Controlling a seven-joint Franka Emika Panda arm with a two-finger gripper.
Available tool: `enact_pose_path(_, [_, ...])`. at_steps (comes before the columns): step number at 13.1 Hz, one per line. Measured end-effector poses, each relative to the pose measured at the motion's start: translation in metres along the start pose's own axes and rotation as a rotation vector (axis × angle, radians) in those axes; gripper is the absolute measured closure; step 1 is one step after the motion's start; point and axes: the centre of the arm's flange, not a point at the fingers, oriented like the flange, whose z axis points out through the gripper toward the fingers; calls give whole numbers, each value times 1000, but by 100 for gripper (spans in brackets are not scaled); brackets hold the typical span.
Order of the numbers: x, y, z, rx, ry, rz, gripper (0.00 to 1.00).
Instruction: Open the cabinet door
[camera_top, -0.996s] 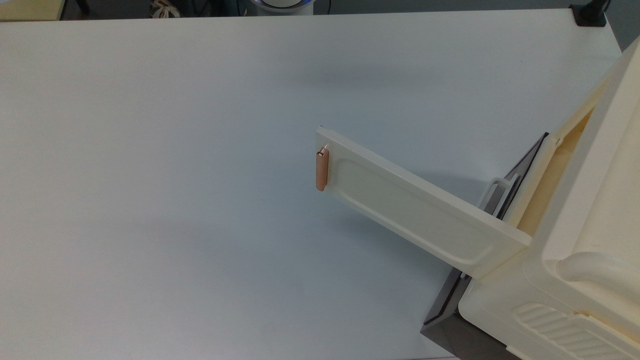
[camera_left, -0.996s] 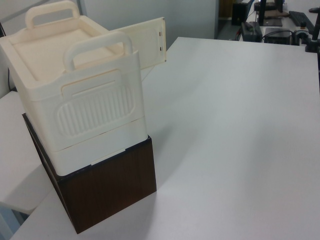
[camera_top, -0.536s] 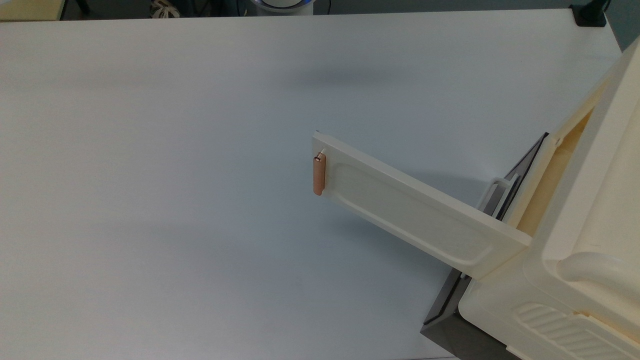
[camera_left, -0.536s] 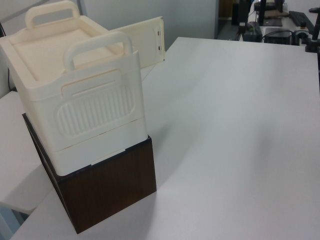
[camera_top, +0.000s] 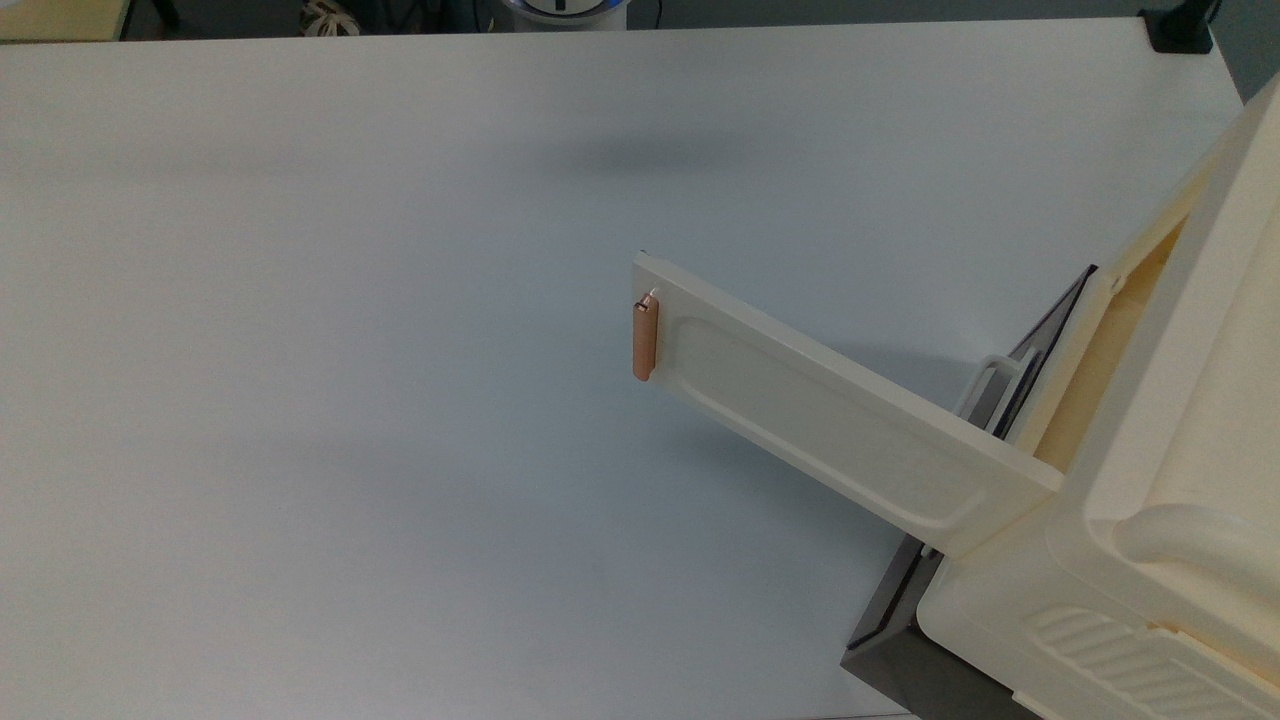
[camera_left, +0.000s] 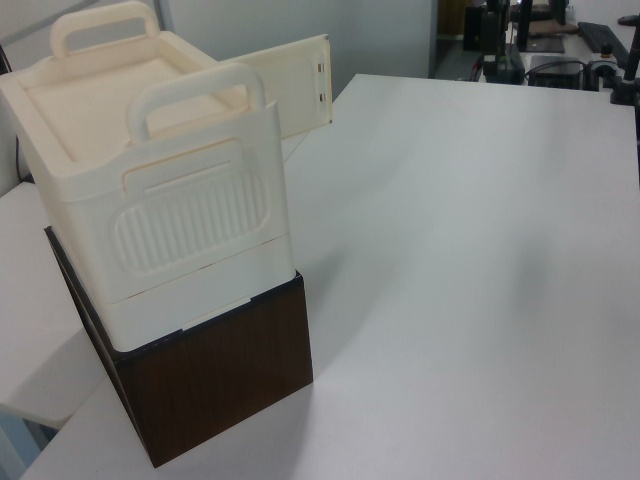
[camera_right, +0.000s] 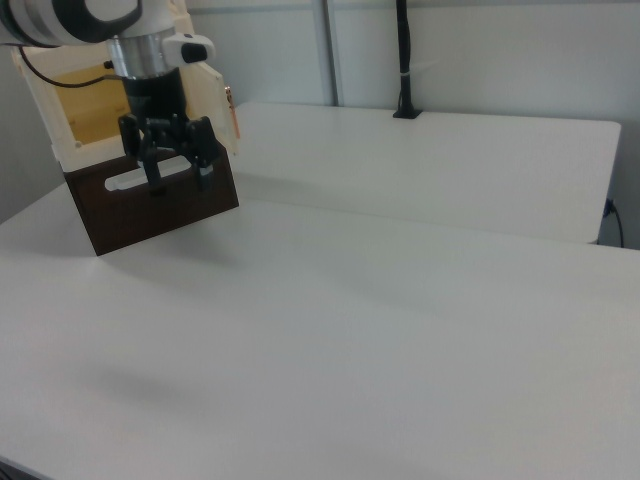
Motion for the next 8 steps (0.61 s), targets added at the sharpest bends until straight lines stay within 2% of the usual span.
enact_pose_path(8, [-6, 47, -6, 18, 20, 89, 0])
